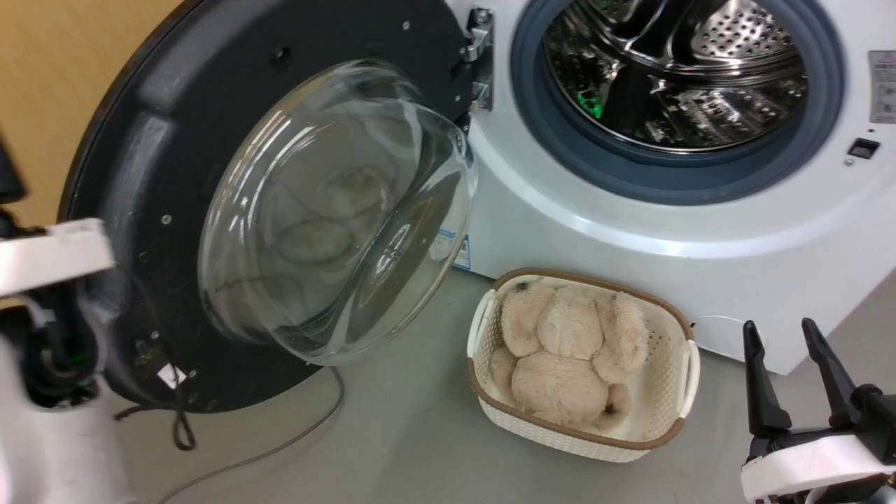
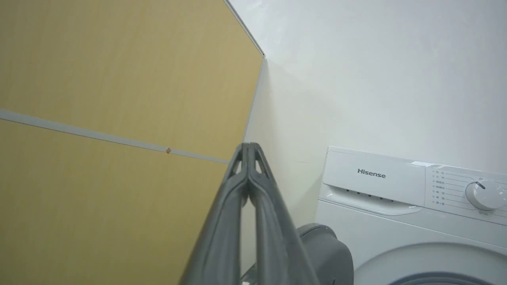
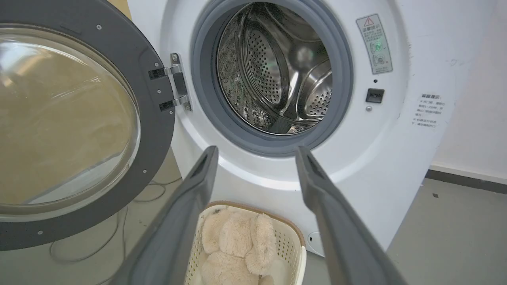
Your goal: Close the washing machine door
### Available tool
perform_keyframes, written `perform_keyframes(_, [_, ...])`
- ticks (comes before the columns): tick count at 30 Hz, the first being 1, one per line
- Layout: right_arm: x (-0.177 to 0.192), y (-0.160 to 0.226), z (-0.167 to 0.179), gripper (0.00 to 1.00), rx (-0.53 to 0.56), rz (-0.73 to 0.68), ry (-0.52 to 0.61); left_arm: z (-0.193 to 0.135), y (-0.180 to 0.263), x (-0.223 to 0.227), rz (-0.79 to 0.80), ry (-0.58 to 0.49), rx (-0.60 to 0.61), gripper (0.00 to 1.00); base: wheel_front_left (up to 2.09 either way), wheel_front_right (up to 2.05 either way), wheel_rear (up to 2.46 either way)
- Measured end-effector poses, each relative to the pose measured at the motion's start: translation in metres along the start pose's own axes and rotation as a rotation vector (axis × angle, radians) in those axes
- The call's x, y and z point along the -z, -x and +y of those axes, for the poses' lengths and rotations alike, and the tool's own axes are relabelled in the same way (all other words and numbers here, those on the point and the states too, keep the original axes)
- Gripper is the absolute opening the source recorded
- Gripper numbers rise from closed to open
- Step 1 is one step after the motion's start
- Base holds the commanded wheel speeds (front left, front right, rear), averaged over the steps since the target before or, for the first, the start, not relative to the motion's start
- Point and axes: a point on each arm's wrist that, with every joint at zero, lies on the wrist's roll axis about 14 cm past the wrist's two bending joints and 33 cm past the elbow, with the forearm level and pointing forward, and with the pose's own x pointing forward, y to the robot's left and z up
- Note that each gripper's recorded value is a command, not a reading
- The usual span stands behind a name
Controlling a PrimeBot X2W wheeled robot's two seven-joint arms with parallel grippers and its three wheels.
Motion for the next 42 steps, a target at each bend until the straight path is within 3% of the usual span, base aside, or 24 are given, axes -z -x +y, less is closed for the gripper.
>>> perform_keyframes(8, [0.004, -0.008, 0.004, 1.00, -0.014, -0.005, -0.014, 0.065, 0.006, 0.006, 0.048, 0.117, -0.172, 0.00, 0.00, 0.00, 0.00])
perform_keyframes(19, [0.015, -0.020, 0.010, 1.00, -0.031, 0.000, -0.032, 0.121, 0.041, 0.059, 0.243, 0.428, -0.390, 0.00, 0.00, 0.00, 0.00])
perform_keyframes(33, [0.022, -0.036, 0.013, 1.00, -0.042, -0.018, -0.054, 0.121, 0.090, 0.118, 0.516, 0.679, -0.454, 0.00, 0.00, 0.00, 0.00])
perform_keyframes(42, [0.023, -0.042, 0.016, 1.00, -0.048, -0.033, -0.063, 0.098, 0.123, 0.134, 0.671, 0.788, -0.413, 0.00, 0.00, 0.00, 0.00])
